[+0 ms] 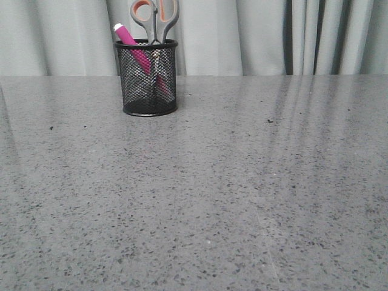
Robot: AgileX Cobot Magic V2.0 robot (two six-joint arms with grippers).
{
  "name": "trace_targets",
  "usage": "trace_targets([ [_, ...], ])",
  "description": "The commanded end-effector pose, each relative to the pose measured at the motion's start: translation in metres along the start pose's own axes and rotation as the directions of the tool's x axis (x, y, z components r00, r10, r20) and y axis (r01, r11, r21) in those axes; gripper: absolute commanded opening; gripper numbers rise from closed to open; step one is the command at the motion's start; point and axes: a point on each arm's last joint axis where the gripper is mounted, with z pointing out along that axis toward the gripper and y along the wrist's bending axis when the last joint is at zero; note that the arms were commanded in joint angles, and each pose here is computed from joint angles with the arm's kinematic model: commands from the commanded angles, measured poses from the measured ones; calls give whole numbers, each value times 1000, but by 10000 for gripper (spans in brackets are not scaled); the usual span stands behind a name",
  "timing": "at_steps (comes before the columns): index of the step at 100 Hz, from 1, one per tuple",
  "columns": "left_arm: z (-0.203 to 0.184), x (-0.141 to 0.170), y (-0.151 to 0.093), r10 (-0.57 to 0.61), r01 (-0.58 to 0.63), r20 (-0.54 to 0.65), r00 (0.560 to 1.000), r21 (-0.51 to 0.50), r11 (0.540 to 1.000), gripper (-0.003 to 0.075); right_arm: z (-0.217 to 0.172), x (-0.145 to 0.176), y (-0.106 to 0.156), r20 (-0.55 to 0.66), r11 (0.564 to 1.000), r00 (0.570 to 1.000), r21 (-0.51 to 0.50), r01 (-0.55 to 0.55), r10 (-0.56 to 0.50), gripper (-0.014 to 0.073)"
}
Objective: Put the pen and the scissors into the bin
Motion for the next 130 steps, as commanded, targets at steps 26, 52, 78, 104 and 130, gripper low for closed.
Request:
trace_targets([
  [26,1,-4,4,127,-124,79,989,-49,991,-19,-1,-12,-2,80,999,996,10,31,-31,-58],
  [52,30,30,-15,281,-282,204,938,-22,959,-19,-1,-12,-2,80,999,996,10,31,-31,-58],
  [78,49,89,-3,73,-35,171,982,-214,976,-19,-1,-12,-2,80,999,996,10,31,-31,-58],
  [104,53,126,0,-44,17,-99,994,-260,965,-19,-1,-12,-2,81,999,996,10,31,-31,-58],
  [130,53,127,0,-53,22,-113,992,-259,966,-19,-1,-12,-2,81,999,996,10,31,-31,-58],
])
